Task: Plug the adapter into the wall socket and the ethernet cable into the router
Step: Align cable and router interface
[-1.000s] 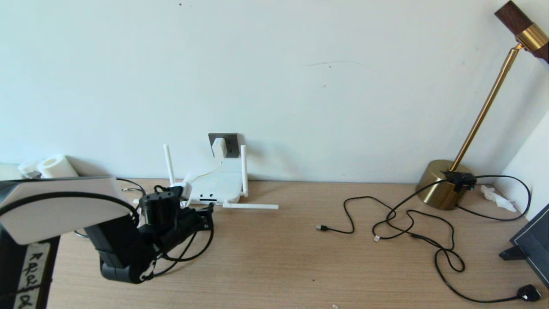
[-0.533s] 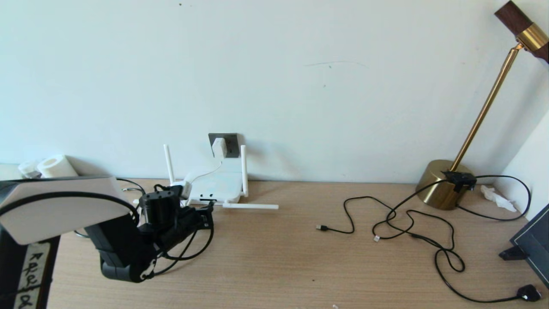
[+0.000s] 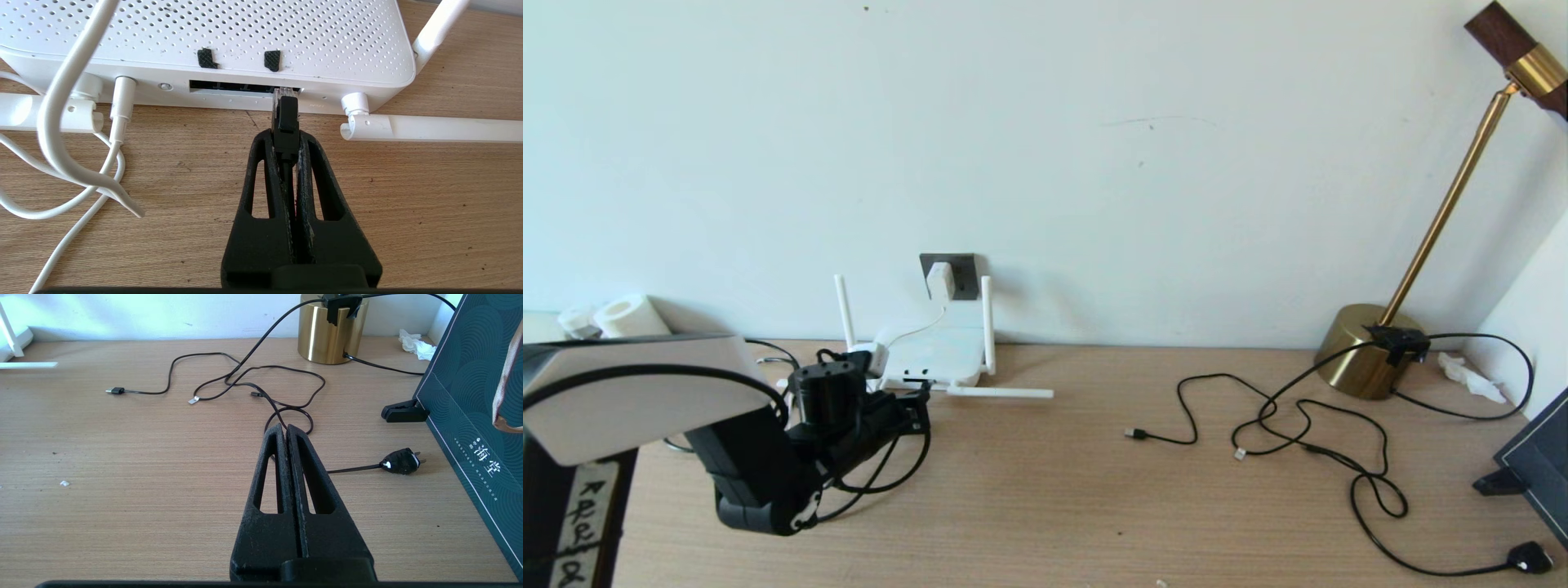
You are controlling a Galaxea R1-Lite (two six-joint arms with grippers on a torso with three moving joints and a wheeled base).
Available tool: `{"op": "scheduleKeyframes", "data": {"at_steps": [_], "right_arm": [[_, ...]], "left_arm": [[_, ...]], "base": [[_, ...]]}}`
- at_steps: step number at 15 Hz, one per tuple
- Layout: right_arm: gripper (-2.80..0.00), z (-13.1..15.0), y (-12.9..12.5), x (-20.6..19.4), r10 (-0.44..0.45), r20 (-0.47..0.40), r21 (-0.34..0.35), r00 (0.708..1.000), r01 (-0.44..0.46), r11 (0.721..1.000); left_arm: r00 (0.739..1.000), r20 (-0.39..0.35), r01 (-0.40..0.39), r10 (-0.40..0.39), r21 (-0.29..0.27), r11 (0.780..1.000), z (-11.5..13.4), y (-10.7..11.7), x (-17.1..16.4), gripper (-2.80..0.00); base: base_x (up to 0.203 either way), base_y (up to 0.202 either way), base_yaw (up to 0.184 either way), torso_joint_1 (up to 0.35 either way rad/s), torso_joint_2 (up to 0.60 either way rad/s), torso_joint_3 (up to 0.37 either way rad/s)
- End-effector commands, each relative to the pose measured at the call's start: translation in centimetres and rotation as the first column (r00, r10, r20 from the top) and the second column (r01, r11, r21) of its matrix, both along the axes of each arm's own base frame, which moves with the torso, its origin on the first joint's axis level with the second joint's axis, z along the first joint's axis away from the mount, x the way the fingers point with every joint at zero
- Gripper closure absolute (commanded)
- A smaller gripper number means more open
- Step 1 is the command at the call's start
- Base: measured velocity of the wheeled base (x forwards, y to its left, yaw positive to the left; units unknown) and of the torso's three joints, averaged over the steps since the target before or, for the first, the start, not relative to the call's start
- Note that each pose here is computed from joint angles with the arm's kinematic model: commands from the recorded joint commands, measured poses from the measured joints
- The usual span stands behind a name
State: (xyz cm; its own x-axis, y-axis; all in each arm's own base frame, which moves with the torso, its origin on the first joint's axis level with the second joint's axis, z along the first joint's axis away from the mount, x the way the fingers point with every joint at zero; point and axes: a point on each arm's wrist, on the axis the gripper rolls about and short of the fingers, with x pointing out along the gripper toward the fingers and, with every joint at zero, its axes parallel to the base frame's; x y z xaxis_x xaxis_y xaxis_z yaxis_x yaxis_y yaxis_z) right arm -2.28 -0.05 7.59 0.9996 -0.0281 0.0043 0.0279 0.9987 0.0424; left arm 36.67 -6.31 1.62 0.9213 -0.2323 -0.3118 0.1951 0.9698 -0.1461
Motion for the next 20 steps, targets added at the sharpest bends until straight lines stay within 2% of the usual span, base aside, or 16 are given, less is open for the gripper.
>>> {"op": "scheduleKeyframes", "data": {"at_steps": [1, 11, 20], "right_arm": [[0.0, 0.0, 0.0, 0.0, -0.001, 0.0, 0.001, 1.0, 0.001, 1.0], [0.0, 0.0, 0.0, 0.0, -0.001, 0.0, 0.001, 1.0, 0.001, 1.0], [0.0, 0.0, 0.0, 0.0, 0.0, 0.0, 0.001, 1.0, 0.0, 1.0]], "left_arm": [[1.0, 0.006, 0.001, 0.0, -0.003, 1.0, 0.05, 0.0, 0.03, 0.0], [1.0, 0.006, 0.0, 0.0, -0.004, 1.0, 0.2, -0.06, 0.37, 0.0], [1.0, 0.007, -0.014, 0.014, -0.009, 1.0, 0.23, 0.93, 0.56, 0.0]], "base": [[0.0, 0.0, 0.0, 0.0, 0.0, 0.0], [0.0, 0.0, 0.0, 0.0, 0.0, 0.0], [0.0, 0.0, 0.0, 0.0, 0.0, 0.0]]}}
